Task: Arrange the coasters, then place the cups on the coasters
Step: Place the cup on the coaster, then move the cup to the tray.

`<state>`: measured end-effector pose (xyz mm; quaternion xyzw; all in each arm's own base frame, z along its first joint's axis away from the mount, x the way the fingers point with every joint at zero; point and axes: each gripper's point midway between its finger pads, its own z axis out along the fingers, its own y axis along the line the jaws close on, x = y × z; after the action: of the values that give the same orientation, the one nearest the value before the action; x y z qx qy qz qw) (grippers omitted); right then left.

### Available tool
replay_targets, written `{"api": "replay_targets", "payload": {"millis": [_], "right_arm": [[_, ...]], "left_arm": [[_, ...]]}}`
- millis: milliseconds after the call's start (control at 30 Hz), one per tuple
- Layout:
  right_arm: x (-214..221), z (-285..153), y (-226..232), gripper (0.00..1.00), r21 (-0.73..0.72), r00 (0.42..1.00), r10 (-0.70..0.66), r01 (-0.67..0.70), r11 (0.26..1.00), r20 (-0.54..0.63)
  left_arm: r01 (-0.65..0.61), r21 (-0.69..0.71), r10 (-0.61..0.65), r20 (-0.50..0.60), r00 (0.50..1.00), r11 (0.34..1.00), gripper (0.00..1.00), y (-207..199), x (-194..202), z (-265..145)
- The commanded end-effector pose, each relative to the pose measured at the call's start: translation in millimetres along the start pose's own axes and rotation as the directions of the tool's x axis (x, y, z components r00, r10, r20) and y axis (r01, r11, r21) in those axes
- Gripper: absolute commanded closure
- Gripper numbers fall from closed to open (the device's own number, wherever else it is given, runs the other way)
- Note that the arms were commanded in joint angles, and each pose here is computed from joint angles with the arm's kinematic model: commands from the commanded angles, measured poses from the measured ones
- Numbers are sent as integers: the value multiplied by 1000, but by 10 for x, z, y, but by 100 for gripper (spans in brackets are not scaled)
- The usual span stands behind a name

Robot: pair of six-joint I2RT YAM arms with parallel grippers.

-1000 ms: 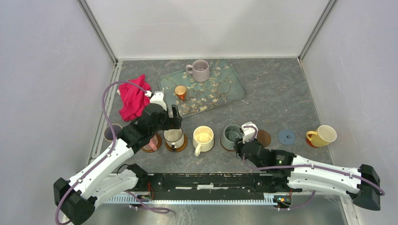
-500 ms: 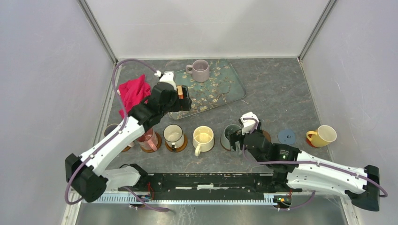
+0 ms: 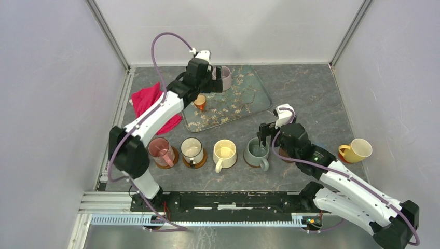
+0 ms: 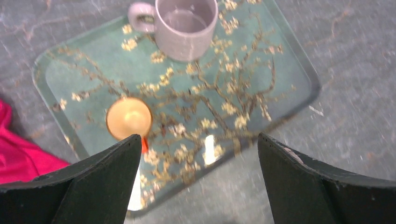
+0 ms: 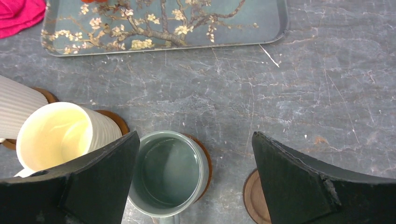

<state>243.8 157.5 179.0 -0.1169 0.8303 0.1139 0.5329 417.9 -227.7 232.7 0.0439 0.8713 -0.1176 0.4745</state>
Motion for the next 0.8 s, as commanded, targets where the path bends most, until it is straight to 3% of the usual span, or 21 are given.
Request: {"api": "replay_targets", "payload": {"millis": [0, 333, 767], "right_arm": [[-381, -80, 122, 2, -83, 996, 27, -20, 996, 82], [-527, -321, -9, 2, -51, 993, 31, -25, 998, 110], [-613, -503, -124, 2, -20, 989, 47, -45, 999, 138]], "left_arm": [[-39, 14, 38, 80, 996, 999, 0, 141, -468, 386], [23, 61, -28, 79, 996, 998, 0, 286, -689, 1407], [158, 95, -166, 85, 982, 983, 0, 537, -768, 2098]]}}
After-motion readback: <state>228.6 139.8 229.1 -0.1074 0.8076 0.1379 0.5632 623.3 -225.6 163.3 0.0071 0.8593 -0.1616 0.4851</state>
